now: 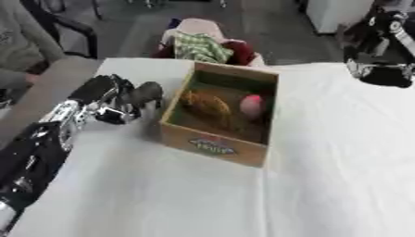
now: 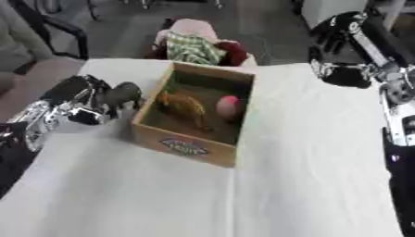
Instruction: Pick up objects on the table and place them in the box.
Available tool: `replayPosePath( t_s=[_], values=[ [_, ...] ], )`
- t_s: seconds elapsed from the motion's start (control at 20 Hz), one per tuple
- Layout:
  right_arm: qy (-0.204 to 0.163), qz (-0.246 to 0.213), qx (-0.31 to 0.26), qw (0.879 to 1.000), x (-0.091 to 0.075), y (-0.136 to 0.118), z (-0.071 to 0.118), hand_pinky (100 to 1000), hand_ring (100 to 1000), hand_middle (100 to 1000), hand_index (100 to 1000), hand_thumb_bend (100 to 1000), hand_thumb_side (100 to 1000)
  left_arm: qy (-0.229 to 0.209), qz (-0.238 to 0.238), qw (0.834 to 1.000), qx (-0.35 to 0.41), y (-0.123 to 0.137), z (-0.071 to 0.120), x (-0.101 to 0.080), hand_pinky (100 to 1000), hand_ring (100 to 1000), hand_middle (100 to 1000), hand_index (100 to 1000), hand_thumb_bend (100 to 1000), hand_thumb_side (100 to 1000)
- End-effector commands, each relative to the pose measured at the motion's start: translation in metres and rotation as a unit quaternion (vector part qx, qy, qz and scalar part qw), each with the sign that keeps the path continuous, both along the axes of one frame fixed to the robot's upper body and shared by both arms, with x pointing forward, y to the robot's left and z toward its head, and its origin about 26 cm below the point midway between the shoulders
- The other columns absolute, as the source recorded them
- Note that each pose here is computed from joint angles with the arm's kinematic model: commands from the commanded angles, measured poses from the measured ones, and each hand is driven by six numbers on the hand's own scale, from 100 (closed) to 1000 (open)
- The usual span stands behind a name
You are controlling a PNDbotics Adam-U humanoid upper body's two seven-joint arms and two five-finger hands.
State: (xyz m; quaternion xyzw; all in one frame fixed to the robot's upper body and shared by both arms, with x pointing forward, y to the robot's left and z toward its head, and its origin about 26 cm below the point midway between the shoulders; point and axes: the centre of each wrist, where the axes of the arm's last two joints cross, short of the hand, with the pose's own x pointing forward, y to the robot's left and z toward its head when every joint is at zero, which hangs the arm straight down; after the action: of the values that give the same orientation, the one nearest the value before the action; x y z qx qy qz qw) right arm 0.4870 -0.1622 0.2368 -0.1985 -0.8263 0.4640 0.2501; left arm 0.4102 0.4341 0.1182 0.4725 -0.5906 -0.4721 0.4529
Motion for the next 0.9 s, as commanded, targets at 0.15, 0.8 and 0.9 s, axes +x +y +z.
replayPosePath(
  t_s=[0.15, 0.8, 0.9],
  values=[
    [-0.018, -0.002, 0.004, 1.0, -0.001, -0.004, 0.015, 446, 501, 525, 697, 100, 100, -0.065, -0.004, 0.997, -0.036, 0.007, 0.052, 0.0, 613, 234, 158, 266, 100, 229],
    [-0.014, 0.006, 0.008, 1.0, -0.003, 0.001, 0.011, 445, 500, 524, 697, 100, 100, -0.11, -0.154, 0.974, -0.122, -0.064, 0.121, 0.015, 634, 253, 177, 283, 100, 223],
    [-0.012, 0.01, 0.009, 1.0, -0.003, 0.003, 0.011, 444, 500, 523, 697, 100, 100, -0.095, -0.175, 0.973, -0.113, -0.08, 0.118, 0.021, 636, 262, 185, 291, 100, 224]
  ],
)
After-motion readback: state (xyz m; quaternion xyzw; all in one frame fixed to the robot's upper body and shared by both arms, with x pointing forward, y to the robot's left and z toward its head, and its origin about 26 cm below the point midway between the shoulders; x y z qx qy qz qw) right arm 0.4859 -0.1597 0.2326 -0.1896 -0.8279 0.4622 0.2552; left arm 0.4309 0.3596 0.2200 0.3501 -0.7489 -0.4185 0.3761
